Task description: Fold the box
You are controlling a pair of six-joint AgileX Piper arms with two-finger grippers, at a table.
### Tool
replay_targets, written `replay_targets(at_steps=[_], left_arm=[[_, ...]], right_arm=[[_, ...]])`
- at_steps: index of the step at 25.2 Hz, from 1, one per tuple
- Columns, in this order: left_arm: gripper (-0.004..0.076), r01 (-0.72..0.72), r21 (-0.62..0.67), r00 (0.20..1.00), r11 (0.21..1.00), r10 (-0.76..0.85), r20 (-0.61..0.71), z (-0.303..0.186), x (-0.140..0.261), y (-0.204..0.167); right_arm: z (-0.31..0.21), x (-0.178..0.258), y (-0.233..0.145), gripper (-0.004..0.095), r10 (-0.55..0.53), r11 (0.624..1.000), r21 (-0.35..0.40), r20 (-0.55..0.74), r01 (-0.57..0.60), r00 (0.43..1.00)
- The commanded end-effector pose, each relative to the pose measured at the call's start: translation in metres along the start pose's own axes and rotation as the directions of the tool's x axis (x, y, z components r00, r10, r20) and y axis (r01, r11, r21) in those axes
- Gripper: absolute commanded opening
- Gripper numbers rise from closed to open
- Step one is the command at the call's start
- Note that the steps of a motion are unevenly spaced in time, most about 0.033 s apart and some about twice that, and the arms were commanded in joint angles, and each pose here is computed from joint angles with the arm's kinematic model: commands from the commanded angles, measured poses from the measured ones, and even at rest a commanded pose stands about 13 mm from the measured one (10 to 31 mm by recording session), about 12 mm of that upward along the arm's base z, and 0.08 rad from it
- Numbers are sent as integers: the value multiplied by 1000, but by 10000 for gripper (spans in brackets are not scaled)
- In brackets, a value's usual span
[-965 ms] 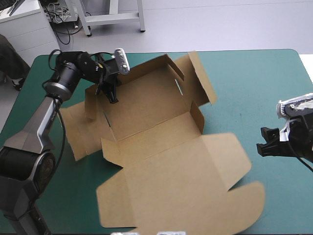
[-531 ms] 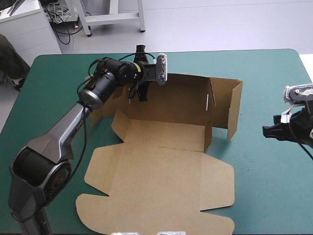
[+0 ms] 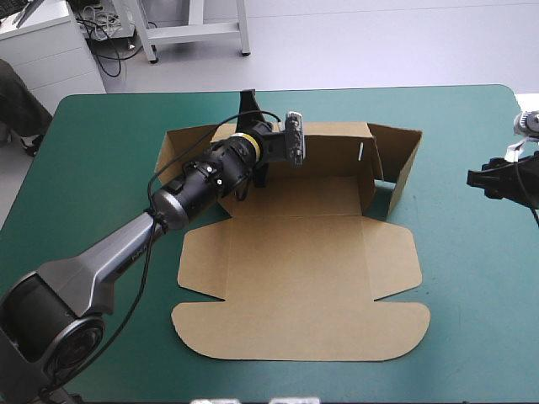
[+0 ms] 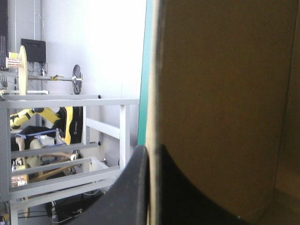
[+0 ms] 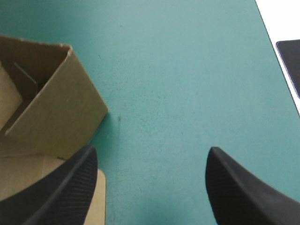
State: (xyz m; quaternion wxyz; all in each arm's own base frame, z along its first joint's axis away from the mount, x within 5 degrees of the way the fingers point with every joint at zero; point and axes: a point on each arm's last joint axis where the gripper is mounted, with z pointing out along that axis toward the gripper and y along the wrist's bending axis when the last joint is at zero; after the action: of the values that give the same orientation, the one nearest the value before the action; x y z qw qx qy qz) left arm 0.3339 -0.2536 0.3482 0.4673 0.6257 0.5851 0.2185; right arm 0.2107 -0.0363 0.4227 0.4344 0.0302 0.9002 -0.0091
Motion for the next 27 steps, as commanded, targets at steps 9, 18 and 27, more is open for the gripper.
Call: replay_targets(at_steps=[9, 18, 27], left_arm=[[-33, 46, -202, 997, 978, -32, 72, -12, -10, -3], [-32, 2, -219, 1000, 976, 0, 8, 6, -7, -12], [-32, 37, -236, 999, 971, -43, -24, 11, -3, -15]], right_arm=[[35, -46, -11, 597, 100, 989, -113, 49, -94, 994], [64, -89, -10, 595, 152, 958, -250, 28, -140, 988], [121, -120, 30, 595, 60, 953, -297, -10, -60, 998]])
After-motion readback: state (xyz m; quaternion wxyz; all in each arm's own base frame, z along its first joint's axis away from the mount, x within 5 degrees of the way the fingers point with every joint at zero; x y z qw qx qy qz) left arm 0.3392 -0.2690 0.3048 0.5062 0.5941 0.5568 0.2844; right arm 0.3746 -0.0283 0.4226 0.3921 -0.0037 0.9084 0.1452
